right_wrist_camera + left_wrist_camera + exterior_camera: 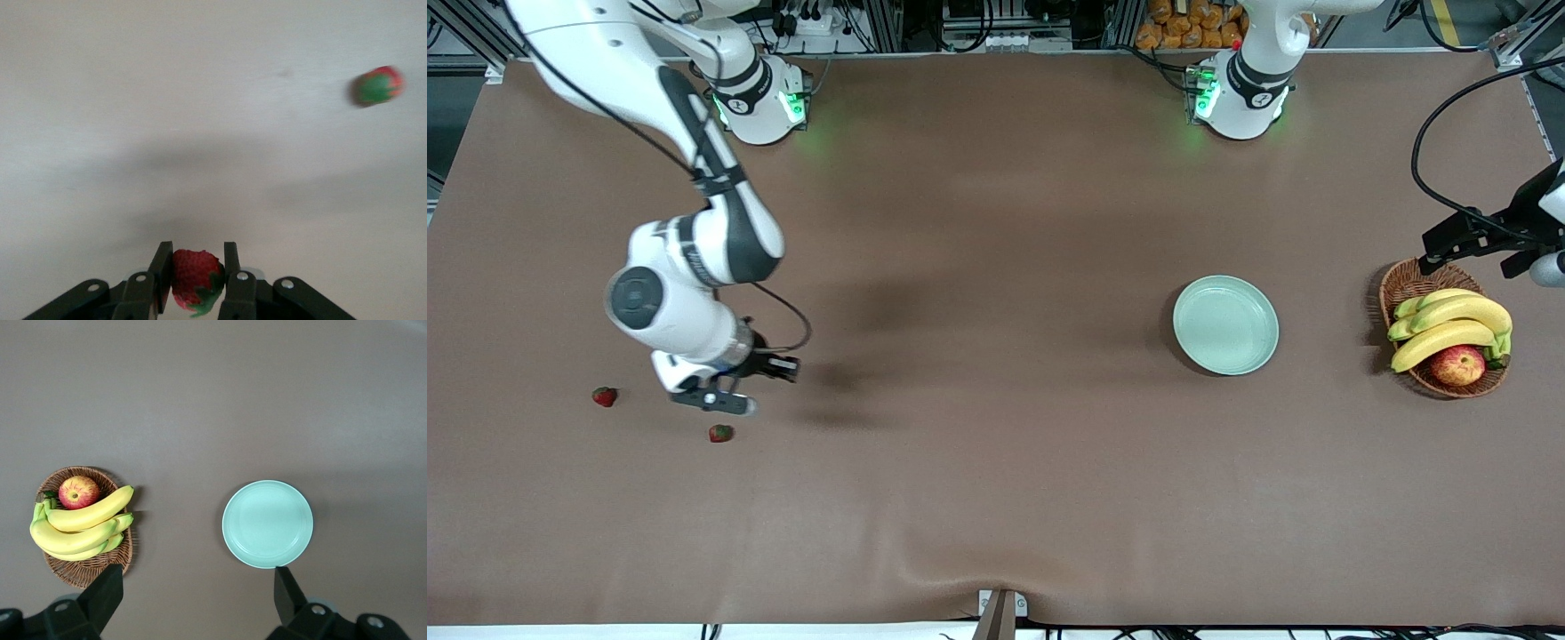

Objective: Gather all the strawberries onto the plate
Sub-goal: 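Carry the strawberry toward the plate and release it on the table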

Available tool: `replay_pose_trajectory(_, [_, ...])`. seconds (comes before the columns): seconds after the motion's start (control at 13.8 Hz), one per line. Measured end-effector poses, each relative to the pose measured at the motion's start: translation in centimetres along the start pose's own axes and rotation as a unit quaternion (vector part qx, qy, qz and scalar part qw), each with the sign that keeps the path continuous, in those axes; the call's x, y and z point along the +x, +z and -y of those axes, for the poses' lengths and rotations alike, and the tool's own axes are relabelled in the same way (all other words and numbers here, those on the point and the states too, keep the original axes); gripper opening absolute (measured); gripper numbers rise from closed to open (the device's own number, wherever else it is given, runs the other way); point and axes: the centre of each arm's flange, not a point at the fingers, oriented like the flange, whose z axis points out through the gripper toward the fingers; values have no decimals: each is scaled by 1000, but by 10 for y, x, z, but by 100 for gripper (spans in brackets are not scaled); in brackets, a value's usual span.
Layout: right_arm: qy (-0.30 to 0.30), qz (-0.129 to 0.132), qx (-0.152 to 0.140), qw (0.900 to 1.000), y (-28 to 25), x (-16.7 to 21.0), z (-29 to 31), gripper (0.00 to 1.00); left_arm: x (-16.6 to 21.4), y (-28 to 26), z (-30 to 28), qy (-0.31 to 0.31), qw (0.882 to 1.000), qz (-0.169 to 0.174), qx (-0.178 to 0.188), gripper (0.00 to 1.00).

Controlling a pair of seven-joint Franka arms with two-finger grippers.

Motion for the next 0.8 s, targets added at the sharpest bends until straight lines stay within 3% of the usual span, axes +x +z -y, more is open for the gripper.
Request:
replay_pose_trajectory(0.43, [79, -3, 30, 996, 31, -25, 131, 35, 0, 1, -1, 0, 1000, 2, 0, 100])
replay_pose_trajectory(0.8, [110, -3, 40, 993, 50, -54, 191, 35, -1, 3, -1, 1, 1000, 9, -1, 100])
